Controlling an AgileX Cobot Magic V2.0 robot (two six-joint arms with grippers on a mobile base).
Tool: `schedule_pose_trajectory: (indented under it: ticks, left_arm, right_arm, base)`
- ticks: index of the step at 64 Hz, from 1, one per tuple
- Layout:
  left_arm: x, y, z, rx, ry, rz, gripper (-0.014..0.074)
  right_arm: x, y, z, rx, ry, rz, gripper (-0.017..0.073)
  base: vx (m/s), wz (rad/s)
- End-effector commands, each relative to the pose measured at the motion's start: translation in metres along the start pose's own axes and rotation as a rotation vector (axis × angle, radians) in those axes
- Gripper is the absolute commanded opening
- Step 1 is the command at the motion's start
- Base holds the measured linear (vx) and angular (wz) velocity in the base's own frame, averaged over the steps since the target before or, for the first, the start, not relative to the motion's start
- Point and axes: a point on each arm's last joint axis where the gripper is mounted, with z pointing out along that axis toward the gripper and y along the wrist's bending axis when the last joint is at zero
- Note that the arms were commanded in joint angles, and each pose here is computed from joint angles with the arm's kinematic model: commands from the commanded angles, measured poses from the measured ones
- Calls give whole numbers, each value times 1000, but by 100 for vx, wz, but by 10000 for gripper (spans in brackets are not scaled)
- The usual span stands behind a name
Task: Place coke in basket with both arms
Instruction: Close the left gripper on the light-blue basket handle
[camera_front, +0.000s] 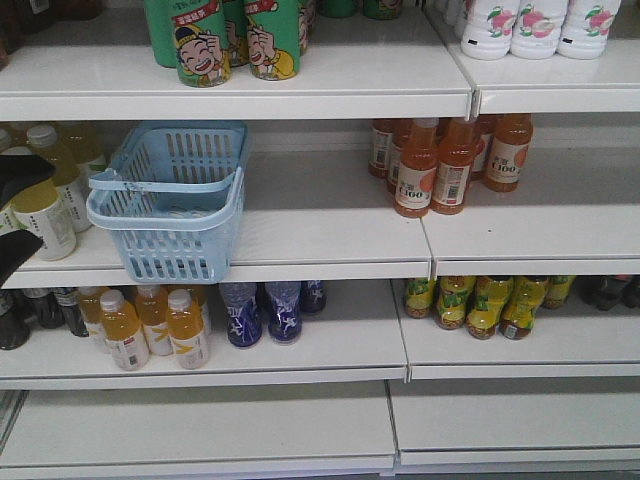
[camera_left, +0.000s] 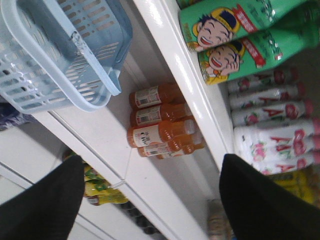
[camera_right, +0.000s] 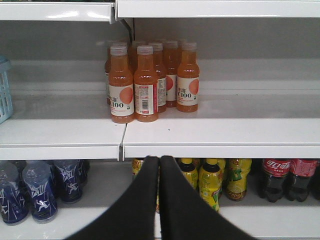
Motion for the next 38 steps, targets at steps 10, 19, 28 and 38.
schedule_pose_trajectory:
  ticks: [10, 19, 28, 38]
  left_arm:
    - [-19, 12, 38, -35, -102, -328, 522]
    - [-23, 27, 68, -94, -78, -385, 522]
    - [-26, 23, 101, -83, 31, -338, 522]
    - [-33, 21, 131, -83, 74, -346, 522]
  right_arm:
    - [-4, 0, -1, -1, -84, -14, -9]
    - [-4, 0, -1, -1, -84, -14, -9]
    - [-4, 0, -1, -1, -84, -14, -9]
    - [-4, 0, -1, -1, -84, -14, -9]
  base:
    - [0, 0]
    - [0, 0]
    - [0, 0]
    - [0, 0]
